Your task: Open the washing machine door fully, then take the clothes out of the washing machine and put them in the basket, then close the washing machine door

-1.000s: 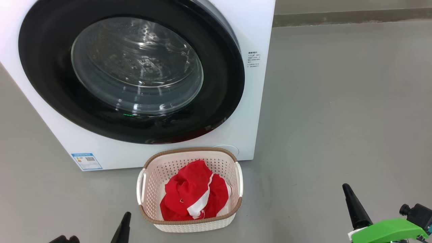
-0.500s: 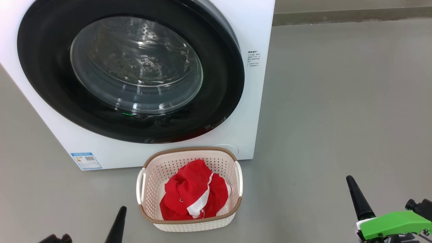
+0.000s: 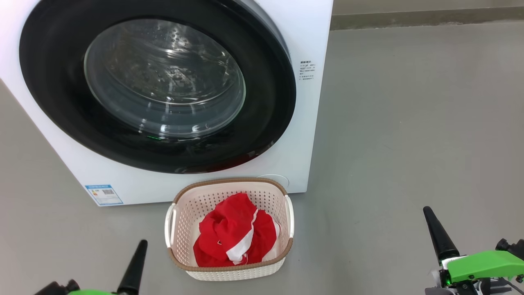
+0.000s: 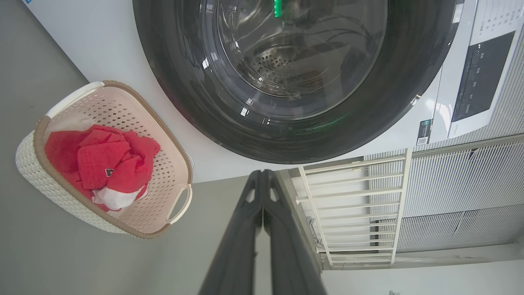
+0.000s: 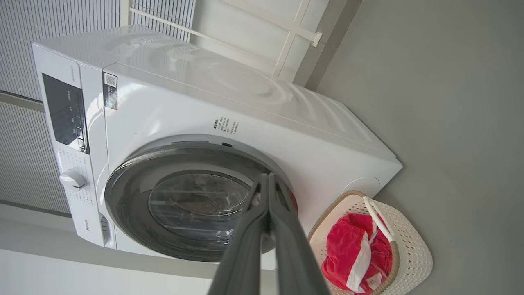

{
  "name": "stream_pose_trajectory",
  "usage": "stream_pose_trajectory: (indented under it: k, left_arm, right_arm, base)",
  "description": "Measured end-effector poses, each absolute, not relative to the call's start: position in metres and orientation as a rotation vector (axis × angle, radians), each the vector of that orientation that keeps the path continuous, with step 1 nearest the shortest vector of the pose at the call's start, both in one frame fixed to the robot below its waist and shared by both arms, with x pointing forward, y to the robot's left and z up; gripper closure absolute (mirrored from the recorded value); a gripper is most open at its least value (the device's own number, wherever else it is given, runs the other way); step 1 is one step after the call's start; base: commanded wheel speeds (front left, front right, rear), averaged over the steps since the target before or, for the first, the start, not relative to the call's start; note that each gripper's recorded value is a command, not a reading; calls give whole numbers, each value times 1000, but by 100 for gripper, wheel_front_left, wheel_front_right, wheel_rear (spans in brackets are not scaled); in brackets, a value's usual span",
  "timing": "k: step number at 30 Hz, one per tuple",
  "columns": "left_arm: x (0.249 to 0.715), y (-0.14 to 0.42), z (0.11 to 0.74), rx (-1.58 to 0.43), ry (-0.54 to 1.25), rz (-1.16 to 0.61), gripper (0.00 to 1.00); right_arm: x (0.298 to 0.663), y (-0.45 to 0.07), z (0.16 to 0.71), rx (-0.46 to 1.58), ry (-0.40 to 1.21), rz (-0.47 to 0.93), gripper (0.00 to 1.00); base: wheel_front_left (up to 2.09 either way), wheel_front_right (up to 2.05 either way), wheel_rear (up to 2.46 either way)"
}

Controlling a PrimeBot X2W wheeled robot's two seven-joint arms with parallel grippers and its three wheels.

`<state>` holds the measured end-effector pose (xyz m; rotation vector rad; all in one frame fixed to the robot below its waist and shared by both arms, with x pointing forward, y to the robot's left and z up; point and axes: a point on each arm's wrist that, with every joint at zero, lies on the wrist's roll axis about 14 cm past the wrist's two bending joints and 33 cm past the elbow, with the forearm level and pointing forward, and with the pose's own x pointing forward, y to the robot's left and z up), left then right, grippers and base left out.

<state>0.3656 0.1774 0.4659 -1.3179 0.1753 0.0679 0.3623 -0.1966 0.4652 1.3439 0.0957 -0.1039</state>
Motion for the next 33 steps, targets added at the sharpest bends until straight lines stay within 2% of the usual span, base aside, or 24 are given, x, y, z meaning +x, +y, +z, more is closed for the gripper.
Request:
stream_pose_trajectory:
  k: [22,33]
  left_arm:
    - [378,187,483,-1565,80,38,100]
    - [378,187,484,-1577,79,36,100]
  right_arm:
    - [373,-203,479,1578,45,-84,100]
    - [376,-205,483,1583,34,-79,100]
  base:
    - [0,0,0]
    - [0,0,0]
